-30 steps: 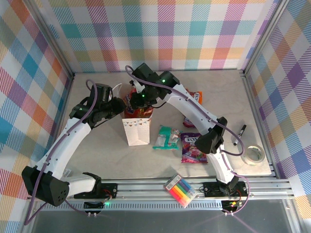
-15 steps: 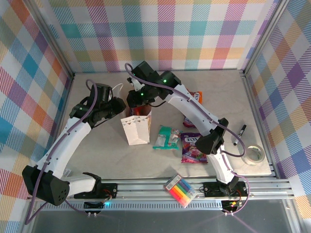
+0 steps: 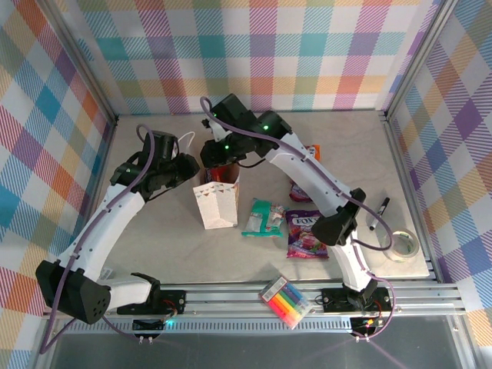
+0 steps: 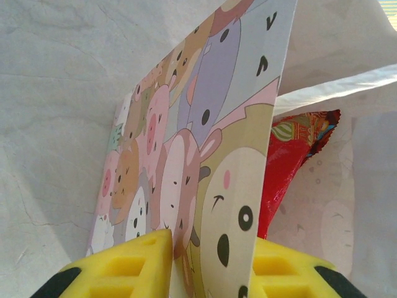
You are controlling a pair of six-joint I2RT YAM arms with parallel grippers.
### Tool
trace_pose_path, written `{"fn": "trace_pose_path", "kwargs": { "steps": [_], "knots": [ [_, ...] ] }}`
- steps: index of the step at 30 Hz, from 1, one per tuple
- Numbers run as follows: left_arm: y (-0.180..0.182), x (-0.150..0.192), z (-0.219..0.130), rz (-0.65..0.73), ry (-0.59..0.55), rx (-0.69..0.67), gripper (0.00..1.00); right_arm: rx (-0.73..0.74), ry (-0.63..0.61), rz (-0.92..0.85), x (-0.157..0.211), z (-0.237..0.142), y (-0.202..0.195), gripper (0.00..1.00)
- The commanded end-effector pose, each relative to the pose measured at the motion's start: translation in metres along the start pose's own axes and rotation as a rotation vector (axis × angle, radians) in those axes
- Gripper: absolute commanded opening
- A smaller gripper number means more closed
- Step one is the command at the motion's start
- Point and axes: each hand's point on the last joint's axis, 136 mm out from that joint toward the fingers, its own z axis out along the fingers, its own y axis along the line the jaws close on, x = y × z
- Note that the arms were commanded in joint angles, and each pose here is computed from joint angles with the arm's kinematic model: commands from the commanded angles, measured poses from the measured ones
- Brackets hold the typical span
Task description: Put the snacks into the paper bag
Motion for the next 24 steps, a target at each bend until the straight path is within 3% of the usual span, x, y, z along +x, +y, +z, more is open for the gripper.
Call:
{"fn": "trace_pose_path", "kwargs": {
  "steps": [1, 15, 24],
  "knots": [
    [-0.002, -0.006, -0.009, 0.027, 0.0, -0.007, 0.27, -0.023, -0.145, -0.068, -0.017, -0.065, 0.018, 0.27],
    [-0.009, -0.02, -0.024, 0.063, -0.046, -0.011, 0.3, 0.015, -0.211, -0.121, -0.006, -0.101, 0.01, 0.39],
    [-0.014, -0.03, -0.025, 0.089, -0.046, -0.038, 0.34, 0.068, -0.271, -0.036, 0.023, -0.125, -0.033, 0.51]
  ]
}}
